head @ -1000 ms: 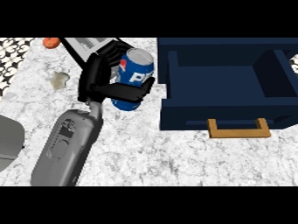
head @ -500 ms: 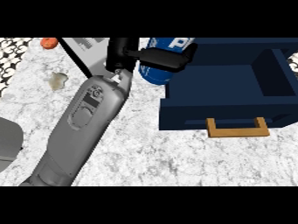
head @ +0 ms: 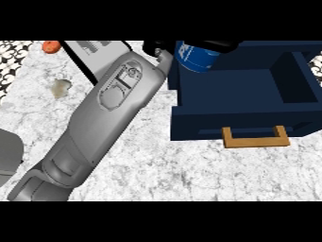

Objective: Pick up the can, place it into the drawer and close the drawer

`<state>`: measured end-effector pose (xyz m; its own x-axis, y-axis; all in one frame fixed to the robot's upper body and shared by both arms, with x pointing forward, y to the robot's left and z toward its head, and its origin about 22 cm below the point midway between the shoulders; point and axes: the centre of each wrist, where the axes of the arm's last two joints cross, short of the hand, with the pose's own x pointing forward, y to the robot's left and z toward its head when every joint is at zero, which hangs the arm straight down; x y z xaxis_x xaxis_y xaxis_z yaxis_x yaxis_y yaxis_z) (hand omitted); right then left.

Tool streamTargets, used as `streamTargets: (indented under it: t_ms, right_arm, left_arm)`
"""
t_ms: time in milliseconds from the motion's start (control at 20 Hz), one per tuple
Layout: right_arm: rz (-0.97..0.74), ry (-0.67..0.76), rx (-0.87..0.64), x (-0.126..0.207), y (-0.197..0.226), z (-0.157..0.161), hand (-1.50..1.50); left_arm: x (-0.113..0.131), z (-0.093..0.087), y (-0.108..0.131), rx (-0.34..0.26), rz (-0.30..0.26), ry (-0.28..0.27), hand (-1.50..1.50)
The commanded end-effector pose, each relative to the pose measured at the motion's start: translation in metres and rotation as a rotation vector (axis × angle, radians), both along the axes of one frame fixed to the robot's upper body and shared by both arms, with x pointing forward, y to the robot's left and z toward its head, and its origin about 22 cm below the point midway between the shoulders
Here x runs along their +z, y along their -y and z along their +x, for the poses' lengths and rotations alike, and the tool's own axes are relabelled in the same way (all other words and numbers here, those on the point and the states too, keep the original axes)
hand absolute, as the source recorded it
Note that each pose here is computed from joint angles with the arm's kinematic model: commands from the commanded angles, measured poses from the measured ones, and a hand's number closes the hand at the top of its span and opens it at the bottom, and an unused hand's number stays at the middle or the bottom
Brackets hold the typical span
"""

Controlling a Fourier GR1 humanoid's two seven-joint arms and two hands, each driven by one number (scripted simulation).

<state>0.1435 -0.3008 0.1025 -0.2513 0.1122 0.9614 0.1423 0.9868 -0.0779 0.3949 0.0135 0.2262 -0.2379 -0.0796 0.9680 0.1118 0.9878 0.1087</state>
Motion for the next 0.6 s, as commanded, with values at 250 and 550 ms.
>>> streamTargets:
  t_ms: [250,550]
  right_arm:
    - [-0.005,0.015,0.016,-0.007,0.007,0.002,-1.50]
    - [-0.015,0.010,0.030,-0.001,0.003,0.009,-1.50]
  left_arm:
    - [0.001,0.014,0.022,0.002,0.051,-0.009,1.50]
    - [0.019,0.020,0.039,0.047,0.094,-0.013,1.50]
